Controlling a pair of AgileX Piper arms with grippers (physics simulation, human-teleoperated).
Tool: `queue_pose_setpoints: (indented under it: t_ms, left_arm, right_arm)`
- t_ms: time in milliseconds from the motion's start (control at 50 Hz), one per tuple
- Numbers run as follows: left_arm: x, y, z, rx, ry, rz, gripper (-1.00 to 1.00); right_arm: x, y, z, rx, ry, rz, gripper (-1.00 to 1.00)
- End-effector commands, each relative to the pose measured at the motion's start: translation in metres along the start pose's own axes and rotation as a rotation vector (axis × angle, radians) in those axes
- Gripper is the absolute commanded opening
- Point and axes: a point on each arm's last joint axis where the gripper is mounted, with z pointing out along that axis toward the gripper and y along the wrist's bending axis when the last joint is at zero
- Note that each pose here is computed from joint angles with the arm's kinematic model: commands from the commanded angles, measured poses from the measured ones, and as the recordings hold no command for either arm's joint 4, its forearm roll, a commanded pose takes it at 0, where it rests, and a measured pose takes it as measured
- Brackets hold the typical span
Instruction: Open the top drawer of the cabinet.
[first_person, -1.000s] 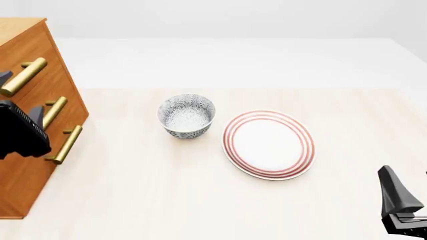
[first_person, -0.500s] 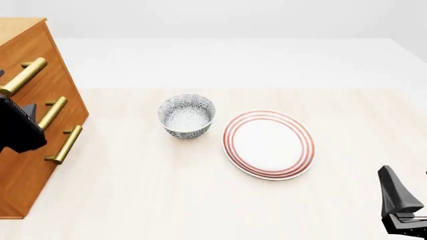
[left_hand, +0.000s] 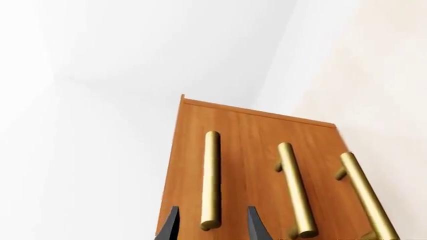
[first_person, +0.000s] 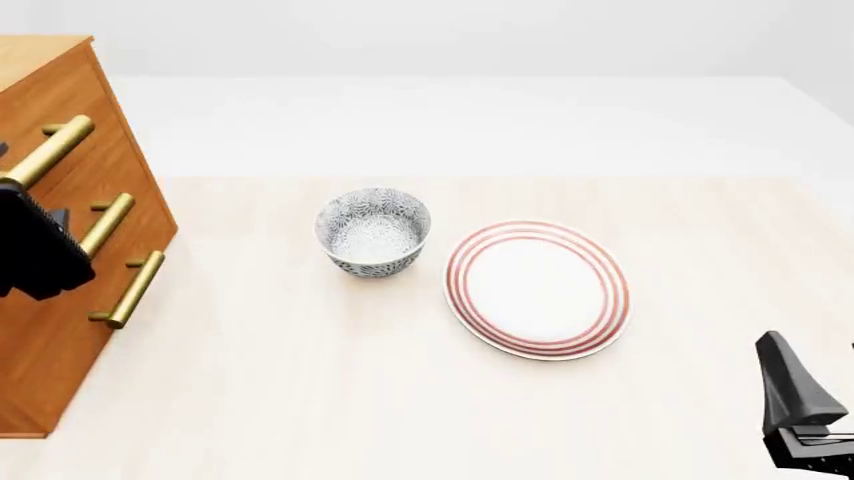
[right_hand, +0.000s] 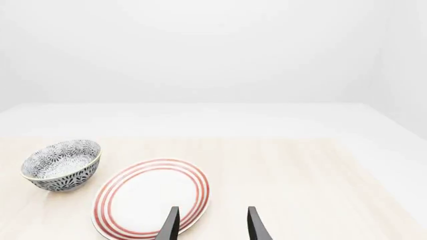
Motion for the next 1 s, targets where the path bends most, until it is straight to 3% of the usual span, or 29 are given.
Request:
queue_pose_setpoints:
  t_ms: [20,540,980,1000]
  left_arm:
    - [0.009,-0.005,0.008,0.003,0.035,0.013,1.0]
    - [0.024,-0.01,0.016,0.005,0.094,0.01,1.0]
    - [0.024,-0.005,0.017,-0.03,0.094,0.02,1.0]
    - [0.025,-0.005,0.017,-0.031,0.094,0.022,-1.0]
  right_arm:
    - [0.0,0.0,0.0,0.0,0.0,0.0,1.0]
    - [0.0,0.0,0.0,0.0,0.0,0.0,1.0]
    - [0.0,0.0,0.0,0.0,0.0,0.0,1.0]
    - [0.0,0.0,0.0,0.0,0.0,0.0,1.0]
